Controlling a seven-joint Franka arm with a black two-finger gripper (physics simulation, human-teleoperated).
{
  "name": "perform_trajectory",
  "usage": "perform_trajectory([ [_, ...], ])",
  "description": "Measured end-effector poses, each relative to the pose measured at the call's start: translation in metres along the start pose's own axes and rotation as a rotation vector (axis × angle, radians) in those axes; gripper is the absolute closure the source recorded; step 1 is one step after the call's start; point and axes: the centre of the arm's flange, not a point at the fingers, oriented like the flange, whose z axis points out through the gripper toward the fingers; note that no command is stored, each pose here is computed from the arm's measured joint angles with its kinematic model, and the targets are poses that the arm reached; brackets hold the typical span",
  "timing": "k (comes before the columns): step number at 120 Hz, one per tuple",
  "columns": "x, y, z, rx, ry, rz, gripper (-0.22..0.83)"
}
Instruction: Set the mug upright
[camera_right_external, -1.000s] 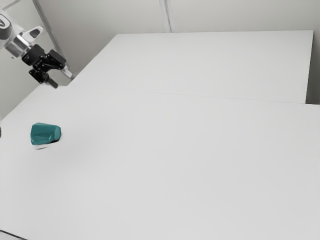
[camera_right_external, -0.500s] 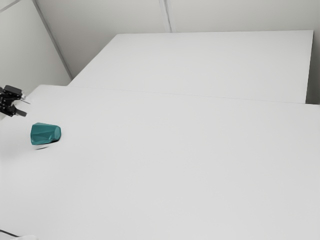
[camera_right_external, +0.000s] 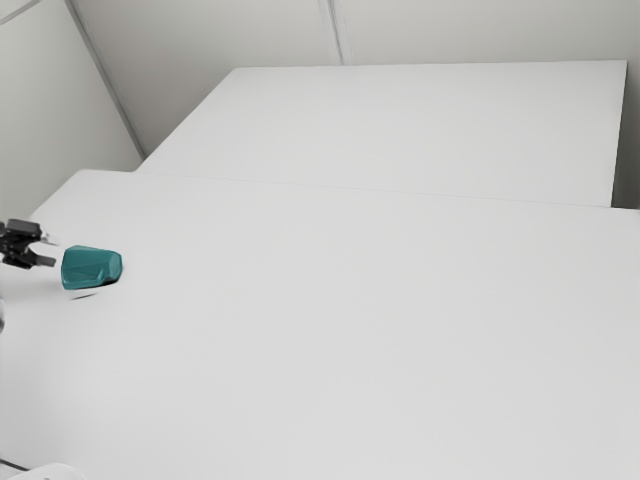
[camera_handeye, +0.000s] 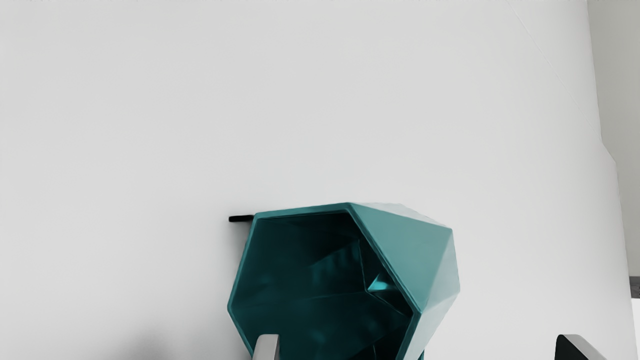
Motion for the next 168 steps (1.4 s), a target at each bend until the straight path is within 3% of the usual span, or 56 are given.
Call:
perform_trajectory([
  [20, 0.004, 0.000, 0.010, -0.048, 0.035, 0.029, 0.00],
  [49, 0.008, 0.010, 0.032, -0.093, -0.008, 0.036, 0.01],
  [74, 0.009, 0.017, 0.036, -0.113, -0.027, 0.033, 0.49],
  [97, 0.013, 0.029, 0.044, -0.147, -0.046, 0.036, 0.69],
  [141, 0.019, 0.071, 0.045, -0.146, -0.096, 0.010, 0.77],
  [168, 0.026, 0.206, 0.075, -0.029, -0.287, 0.060, 0.78],
])
